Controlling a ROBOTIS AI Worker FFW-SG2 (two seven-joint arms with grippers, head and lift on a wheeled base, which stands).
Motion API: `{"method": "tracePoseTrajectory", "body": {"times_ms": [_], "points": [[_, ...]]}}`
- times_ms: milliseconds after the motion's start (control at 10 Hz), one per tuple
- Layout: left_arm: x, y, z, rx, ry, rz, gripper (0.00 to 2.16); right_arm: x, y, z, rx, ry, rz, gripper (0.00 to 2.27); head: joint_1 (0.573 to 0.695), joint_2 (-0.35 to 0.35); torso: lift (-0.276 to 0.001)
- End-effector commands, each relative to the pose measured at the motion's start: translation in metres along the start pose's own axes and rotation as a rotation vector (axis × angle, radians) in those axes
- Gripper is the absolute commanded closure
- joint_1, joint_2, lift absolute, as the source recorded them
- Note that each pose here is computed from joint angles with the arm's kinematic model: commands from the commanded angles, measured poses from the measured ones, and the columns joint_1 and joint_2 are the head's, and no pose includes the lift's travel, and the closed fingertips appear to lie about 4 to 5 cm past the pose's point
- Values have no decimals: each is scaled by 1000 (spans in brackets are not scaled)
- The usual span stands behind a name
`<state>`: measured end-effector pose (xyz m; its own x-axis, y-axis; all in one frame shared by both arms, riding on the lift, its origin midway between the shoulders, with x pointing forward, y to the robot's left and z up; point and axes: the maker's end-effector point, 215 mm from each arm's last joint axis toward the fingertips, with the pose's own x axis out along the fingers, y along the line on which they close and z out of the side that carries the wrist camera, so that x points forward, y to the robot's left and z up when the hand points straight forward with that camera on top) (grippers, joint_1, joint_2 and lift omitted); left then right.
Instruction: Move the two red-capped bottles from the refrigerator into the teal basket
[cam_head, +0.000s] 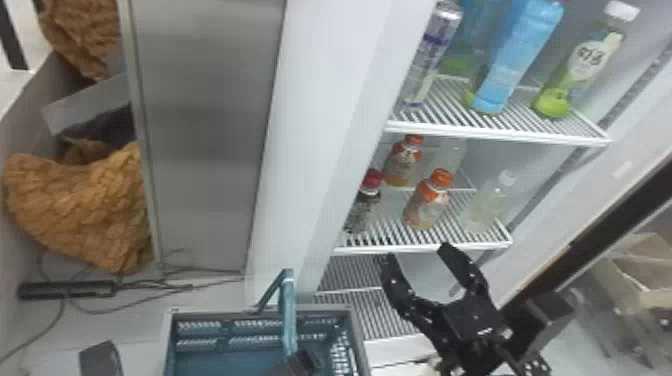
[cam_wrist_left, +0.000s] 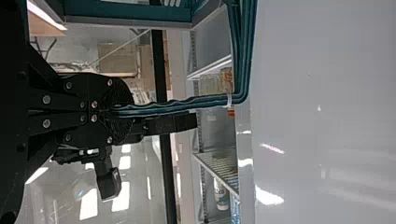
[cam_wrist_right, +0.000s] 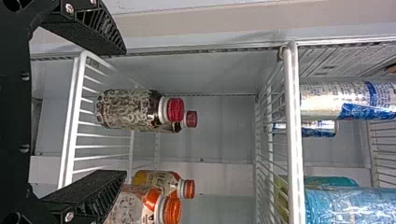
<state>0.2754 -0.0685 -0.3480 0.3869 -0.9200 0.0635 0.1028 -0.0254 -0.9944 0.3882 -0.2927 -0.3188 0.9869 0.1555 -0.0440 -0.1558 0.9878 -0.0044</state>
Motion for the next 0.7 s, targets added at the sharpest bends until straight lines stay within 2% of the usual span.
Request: {"method": "tracePoseTrajectory", "body": {"times_ms": [0,600], "points": [[0,0,-1,-1,1,-2,1154,0,-1,1,-3,-3,-3,104,695,-350,-224],[-2,2,0,-5,-7,3,1154,2,-4,-3,-9,1,-12,104,695,-350,-224]]}}
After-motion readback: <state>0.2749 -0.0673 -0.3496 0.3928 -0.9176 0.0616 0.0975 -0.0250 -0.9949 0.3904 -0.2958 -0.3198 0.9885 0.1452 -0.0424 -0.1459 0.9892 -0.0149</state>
